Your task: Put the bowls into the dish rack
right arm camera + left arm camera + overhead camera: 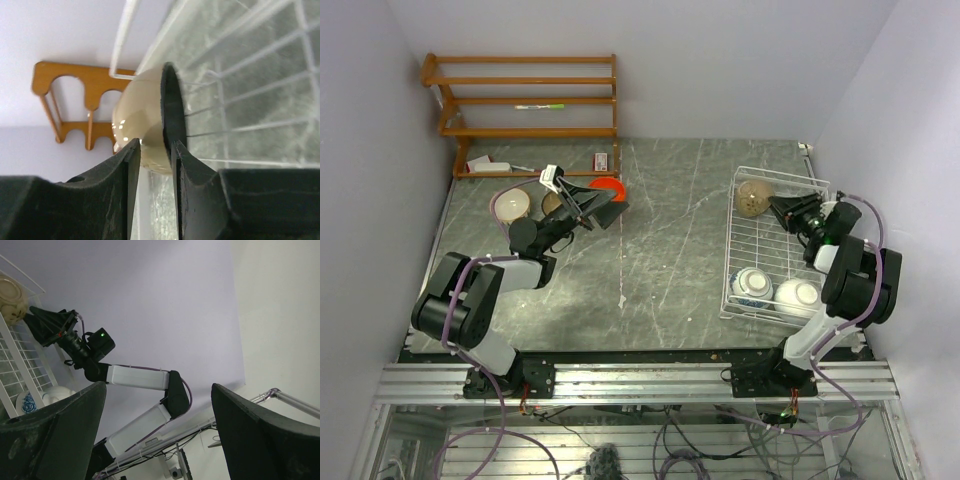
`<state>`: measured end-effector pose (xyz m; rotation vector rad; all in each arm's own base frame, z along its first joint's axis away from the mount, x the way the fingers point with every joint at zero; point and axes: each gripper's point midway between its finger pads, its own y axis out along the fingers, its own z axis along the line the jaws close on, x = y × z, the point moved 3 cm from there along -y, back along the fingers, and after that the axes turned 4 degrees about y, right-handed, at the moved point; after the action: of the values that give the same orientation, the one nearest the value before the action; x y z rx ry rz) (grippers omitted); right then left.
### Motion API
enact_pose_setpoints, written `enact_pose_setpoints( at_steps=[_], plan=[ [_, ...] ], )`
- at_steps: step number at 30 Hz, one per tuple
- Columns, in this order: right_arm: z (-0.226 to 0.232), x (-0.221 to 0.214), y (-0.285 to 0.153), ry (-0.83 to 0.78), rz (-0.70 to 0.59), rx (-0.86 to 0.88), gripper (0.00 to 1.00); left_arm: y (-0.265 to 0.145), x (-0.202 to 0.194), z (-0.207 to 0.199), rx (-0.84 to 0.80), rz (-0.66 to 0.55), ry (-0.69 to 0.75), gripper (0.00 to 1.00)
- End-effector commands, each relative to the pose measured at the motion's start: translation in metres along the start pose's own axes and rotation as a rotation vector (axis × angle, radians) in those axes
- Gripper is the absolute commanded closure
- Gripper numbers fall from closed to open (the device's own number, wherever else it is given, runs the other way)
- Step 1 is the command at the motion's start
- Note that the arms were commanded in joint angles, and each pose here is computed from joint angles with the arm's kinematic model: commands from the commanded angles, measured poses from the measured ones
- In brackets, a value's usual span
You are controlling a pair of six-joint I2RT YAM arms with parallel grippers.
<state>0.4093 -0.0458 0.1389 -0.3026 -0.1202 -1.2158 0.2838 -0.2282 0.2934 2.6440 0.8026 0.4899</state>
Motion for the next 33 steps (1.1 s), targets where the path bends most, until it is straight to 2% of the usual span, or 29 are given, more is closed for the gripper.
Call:
enact_pose_setpoints(
  at_steps=[1,11,15,23,31,33],
  plan=[
    [-0.042,-0.009,-0.009,0.054,-0.008,-0.205,0.69,-0.002,-0.002,-0.035,-0.174,0.028,0.141,0.04],
    [-0.025,0.003,-0.02,-0.019,-0.075,-0.265,0.67,-0.005,-0.004,-0.035,-0.17,0.026,0.141,0.03],
    [-0.01,0.012,-0.023,-0.081,-0.093,-0.282,0.61,-0.004,-0.003,-0.037,-0.175,0.027,0.141,0.03],
    [0.01,0.025,-0.026,-0.298,-0.085,-0.458,0.35,-0.002,-0.003,-0.03,-0.162,0.037,0.129,0.03],
    [0.024,0.014,0.006,-0.524,-0.032,-0.641,0.26,-0.003,-0.008,-0.022,-0.143,0.093,0.13,0.06],
    [0.024,0.011,0.019,-0.557,-0.01,-0.678,0.26,-0.003,-0.01,-0.023,-0.145,0.114,0.137,0.03]
  ],
)
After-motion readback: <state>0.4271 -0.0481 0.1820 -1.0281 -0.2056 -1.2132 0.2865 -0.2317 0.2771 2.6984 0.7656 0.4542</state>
